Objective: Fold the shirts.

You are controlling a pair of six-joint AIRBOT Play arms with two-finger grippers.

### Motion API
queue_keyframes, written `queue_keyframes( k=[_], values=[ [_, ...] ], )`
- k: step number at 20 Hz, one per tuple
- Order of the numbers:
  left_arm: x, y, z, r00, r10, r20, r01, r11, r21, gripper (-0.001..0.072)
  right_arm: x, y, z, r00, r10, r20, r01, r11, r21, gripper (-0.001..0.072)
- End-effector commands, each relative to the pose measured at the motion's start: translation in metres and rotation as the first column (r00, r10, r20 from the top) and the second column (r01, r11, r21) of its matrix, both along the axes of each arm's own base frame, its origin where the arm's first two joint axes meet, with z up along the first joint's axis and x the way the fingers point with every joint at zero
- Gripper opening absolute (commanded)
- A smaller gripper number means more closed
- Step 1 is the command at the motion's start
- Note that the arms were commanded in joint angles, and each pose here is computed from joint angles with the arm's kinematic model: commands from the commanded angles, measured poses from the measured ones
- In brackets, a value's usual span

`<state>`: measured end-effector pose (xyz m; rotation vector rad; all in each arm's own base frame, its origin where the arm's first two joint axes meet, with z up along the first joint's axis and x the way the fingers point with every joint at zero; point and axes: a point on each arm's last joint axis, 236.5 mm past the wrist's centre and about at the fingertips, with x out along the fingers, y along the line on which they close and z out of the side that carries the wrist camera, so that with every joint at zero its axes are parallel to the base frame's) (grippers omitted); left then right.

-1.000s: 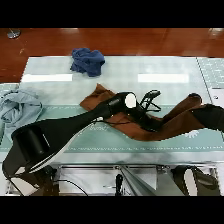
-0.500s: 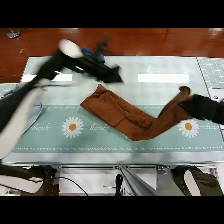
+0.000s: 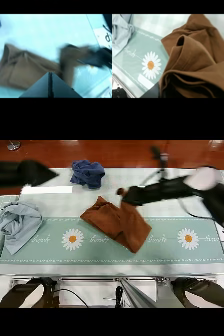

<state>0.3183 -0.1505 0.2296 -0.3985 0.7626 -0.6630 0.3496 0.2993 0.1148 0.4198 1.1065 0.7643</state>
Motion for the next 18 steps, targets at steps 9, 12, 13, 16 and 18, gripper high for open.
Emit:
queue_keyframes(
  k=[9, 12, 13, 16, 18],
  values=[
    [-0.064, 0.008, -0.079, 0.990, 0.092, -0.108, -0.096, 0.995, -0.031, 0.0021, 0.049, 0.125, -0.091, 0.979, 0.083, -0.188, -0.069, 0.994, 0.084, 0.0516],
    [-0.059, 0.009, -0.084, 0.987, 0.099, -0.123, -0.103, 0.994, -0.031, 0.0021, 0.048, 0.101, -0.065, 0.972, 0.132, -0.194, -0.114, 0.988, 0.102, 0.0624],
    [-0.058, 0.009, -0.085, 0.987, 0.099, -0.130, -0.104, 0.994, -0.031, 0.0022, 0.049, 0.082, -0.050, 0.970, 0.149, -0.193, -0.130, 0.986, 0.103, 0.0624],
    [-0.055, 0.010, -0.090, 0.986, 0.096, -0.140, -0.100, 0.995, -0.026, 0.0022, 0.044, -0.004, 0.006, 0.974, 0.161, -0.159, -0.156, 0.987, 0.046, 0.0622],
    [-0.051, 0.011, -0.091, 0.985, 0.106, -0.138, -0.111, 0.993, -0.027, 0.0022, 0.032, -0.077, 0.025, 0.992, 0.098, -0.075, -0.110, 0.979, -0.173, 0.0623]
  ],
)
